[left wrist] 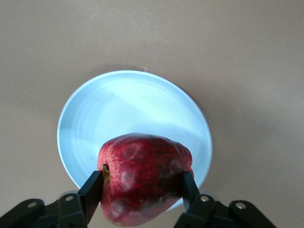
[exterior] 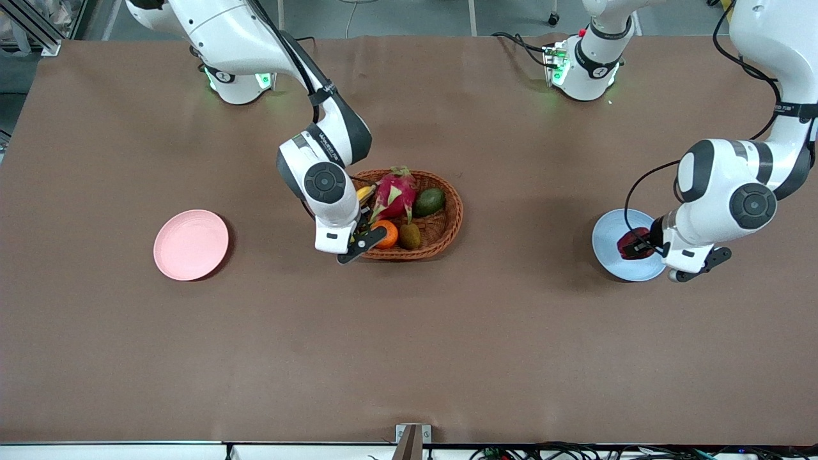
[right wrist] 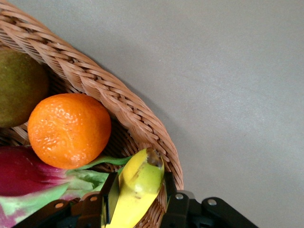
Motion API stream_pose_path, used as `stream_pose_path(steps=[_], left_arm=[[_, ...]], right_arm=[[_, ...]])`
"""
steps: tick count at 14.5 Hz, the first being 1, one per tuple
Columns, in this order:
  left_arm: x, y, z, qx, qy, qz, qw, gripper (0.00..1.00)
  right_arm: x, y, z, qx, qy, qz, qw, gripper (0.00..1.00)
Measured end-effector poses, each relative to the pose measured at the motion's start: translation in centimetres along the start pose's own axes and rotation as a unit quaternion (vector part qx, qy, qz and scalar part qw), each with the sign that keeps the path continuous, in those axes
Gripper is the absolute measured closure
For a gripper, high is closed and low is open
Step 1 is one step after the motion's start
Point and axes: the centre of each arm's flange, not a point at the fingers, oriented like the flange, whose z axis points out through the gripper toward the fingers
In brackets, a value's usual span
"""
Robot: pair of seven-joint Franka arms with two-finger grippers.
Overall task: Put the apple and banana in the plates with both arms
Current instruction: 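Lower the apple onto the blue plate while the right gripper lifts the banana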
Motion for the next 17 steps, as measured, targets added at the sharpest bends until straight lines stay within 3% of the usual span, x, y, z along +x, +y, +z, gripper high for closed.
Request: stream_pose_path(steps=[2, 13, 17], left_arm=[[-0.3, -0.6, 1.5, -0.006, 0.003, 0.003, 1.000, 0.28], [-0.4, -0.8, 4.8, -0.017, -0.007, 0.007, 1.000, 0.28], [0.1, -1.0, 3.8, -0.020, 0.004, 0.012, 1.000, 0.00]], right_arm=[[0.1, 0.1, -0.2, 0.000, 0.003, 0.001, 1.000, 0.63], [0.5, 0.5, -1.2, -0.003, 0.011, 0.003, 1.000, 0.65], [0.6, 2.5, -5.6, -0.007, -0.002, 0.018, 1.000, 0.66]])
